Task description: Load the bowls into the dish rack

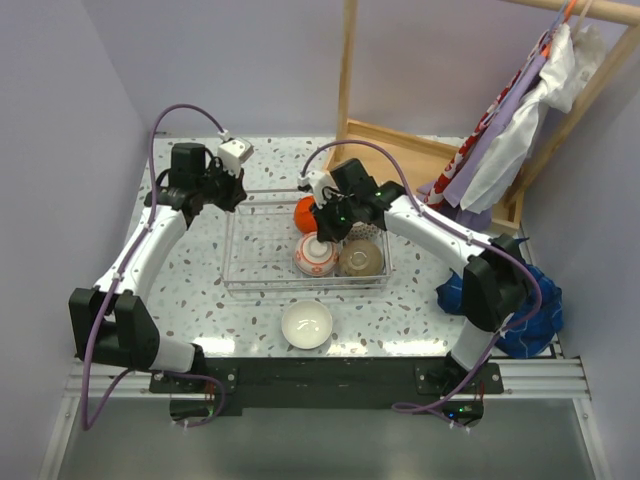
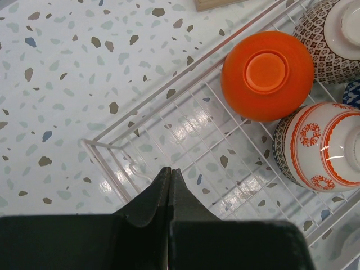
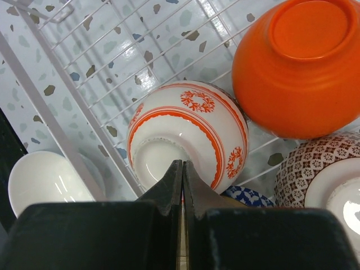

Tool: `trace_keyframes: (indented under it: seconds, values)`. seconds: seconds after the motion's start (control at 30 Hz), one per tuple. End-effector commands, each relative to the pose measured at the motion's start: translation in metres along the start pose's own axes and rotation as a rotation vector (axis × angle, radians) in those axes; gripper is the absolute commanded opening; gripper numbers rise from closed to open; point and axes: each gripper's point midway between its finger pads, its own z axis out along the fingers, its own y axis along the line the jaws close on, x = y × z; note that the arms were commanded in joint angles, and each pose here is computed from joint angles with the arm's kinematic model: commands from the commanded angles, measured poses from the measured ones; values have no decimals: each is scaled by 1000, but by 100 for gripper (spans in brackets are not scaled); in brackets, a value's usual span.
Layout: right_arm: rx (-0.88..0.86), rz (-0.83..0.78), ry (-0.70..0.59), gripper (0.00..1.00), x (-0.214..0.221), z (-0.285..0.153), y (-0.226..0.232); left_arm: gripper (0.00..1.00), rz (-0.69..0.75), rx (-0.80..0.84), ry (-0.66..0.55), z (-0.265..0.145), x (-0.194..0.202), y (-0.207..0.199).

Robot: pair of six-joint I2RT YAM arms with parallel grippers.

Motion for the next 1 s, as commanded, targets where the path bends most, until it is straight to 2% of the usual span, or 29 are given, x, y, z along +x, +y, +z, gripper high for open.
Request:
trace_keyframes:
  seconds: [0.0,0.1,0.2,0.27,0.3,0.33,0.37,0.4,0.43,0.5,0.63,0.83,0.97]
  values:
    - [-7,-31,-59,0,-24,-11,2,0,20,5,-80,-4,-26,2]
    - [-19,-63,-119,1,-41,-28,10,0,26,13,-95,-7,-32,0]
    - [-48,-132,-125,7,-40,-43,22,0,36,24,-125,-16,-43,-4]
    - [-75,-232,-165,16,-41,-65,35,8,41,24,-140,-21,-49,-5]
    - [-96,-289,-153,21,-26,-65,39,17,44,14,-146,-24,-51,-5]
    - [-98,-343,-201,39,-26,-83,46,22,49,3,-156,-27,-57,-3]
    - [-112,-388,-240,49,-25,-90,53,27,53,-20,-154,-30,-59,1]
    - [-118,-415,-214,57,-2,-84,52,38,56,-39,-155,-31,-62,5]
    - [-111,-458,-248,64,0,-98,57,42,62,-62,-168,-35,-70,9]
    - [-167,-532,-211,66,27,-97,65,51,64,-98,-158,-34,-73,17]
    - [-243,-636,-171,66,53,-98,80,61,82,-75,-185,-31,-97,20]
    - [-320,-786,-3,64,86,-68,93,63,36,-65,-221,-17,-126,29]
    - [-375,-893,10,64,92,-47,113,63,33,-94,-236,-18,-126,33]
